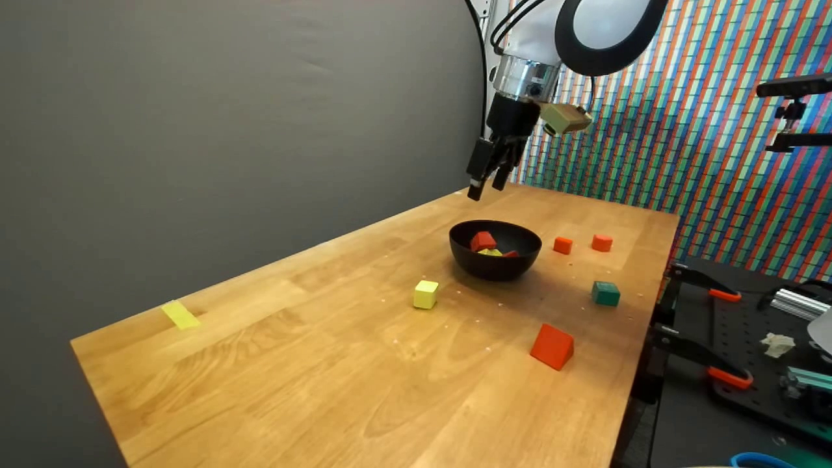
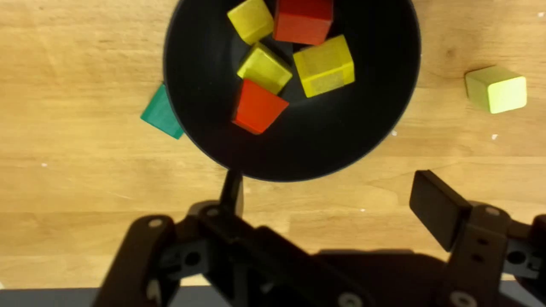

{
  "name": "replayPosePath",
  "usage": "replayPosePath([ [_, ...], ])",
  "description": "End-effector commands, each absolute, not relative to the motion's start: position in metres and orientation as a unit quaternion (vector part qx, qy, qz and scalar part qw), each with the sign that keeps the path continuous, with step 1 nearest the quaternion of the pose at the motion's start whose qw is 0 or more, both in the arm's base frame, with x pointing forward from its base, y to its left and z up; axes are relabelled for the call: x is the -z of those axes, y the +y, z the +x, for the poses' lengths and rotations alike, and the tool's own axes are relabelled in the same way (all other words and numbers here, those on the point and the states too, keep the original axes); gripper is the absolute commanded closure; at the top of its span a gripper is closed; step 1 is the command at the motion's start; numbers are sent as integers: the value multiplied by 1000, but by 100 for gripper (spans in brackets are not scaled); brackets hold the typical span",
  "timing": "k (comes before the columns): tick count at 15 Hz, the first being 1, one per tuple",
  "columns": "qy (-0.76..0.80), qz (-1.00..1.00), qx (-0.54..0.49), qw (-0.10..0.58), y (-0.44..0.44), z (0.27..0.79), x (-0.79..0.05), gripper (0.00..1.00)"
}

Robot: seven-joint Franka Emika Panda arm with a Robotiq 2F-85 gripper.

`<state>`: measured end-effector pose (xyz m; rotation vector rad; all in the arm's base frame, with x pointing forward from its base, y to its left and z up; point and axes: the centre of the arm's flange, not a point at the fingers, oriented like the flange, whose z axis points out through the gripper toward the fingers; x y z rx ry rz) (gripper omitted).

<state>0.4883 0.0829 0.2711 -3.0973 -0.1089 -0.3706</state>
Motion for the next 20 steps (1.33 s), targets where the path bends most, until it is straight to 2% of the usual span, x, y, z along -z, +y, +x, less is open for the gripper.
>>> replayPosePath([
  [1, -127, -981, 146, 32, 123, 470, -280, 0],
  [10, -317, -941, 74, 93, 198, 461, -207, 0],
  [20, -325, -939, 74, 84, 204, 516, -147, 0],
])
